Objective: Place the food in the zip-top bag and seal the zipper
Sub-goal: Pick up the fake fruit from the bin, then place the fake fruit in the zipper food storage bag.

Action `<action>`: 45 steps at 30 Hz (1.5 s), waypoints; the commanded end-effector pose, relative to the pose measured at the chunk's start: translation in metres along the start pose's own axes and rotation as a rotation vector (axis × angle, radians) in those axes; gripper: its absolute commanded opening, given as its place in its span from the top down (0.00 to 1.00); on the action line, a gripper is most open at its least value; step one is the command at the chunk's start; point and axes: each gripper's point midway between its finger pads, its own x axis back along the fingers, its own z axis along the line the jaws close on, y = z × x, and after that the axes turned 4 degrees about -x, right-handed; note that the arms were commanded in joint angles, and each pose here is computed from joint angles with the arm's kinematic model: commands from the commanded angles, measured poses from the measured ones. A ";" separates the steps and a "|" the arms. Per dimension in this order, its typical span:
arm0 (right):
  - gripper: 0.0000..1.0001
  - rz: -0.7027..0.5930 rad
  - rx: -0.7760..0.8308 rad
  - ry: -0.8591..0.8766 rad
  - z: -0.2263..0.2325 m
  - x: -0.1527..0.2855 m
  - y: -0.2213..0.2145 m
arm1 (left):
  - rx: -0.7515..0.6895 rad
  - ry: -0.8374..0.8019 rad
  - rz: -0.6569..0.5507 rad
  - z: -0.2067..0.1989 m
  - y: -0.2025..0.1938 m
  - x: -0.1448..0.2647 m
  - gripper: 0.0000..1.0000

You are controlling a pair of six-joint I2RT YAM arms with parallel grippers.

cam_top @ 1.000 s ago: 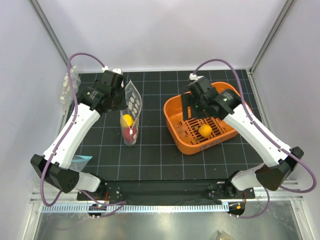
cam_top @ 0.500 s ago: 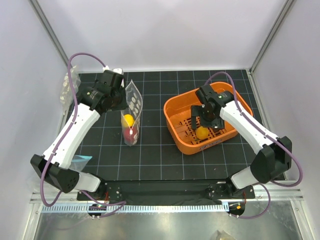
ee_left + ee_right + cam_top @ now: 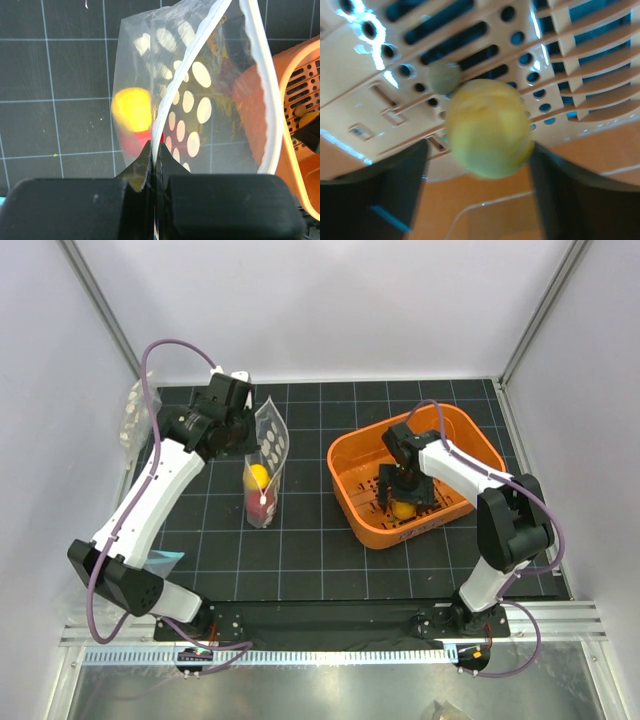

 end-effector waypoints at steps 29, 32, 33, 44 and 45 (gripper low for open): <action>0.62 -0.668 0.254 0.603 0.123 0.259 0.085 | 0.011 -0.146 -0.013 -0.032 0.016 -0.002 1.00; 0.63 -0.670 0.314 0.699 0.170 0.275 0.064 | 0.022 -0.142 0.003 -0.031 0.009 -0.006 1.00; 0.64 -0.656 0.344 0.726 0.190 0.275 0.056 | 0.025 -0.144 0.007 -0.031 0.006 -0.010 1.00; 0.64 -0.566 0.349 0.843 0.267 0.265 0.042 | 0.049 -0.168 0.008 -0.035 0.002 -0.005 1.00; 0.64 -0.548 0.336 0.830 0.268 0.257 0.042 | 0.060 -0.172 0.009 -0.035 0.002 -0.005 1.00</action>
